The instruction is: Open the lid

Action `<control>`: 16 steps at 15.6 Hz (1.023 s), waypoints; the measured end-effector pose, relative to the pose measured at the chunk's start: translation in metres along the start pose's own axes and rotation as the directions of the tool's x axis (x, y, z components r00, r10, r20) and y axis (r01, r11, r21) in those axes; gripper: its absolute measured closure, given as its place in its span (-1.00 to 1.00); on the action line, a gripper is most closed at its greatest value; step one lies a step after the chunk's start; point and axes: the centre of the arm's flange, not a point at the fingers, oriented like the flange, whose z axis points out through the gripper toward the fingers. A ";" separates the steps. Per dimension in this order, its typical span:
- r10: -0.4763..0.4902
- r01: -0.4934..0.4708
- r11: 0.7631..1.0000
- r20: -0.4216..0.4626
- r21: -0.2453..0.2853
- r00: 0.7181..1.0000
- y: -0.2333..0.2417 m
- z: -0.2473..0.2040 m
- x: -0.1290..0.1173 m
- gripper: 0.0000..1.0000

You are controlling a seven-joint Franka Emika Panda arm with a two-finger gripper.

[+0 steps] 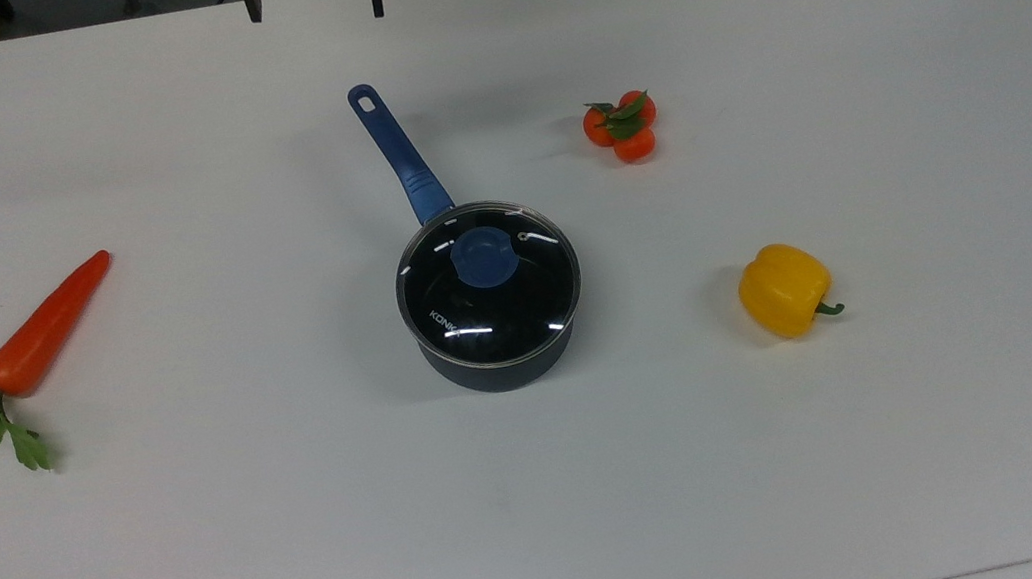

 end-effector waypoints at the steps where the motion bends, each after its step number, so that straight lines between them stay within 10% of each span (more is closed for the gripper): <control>1: 0.000 0.000 1.000 0.000 0.000 1.000 0.000 0.000 0.000 -1.00; 16: -0.078 0.096 0.993 -0.216 0.075 0.973 -0.027 0.036 0.060 -1.00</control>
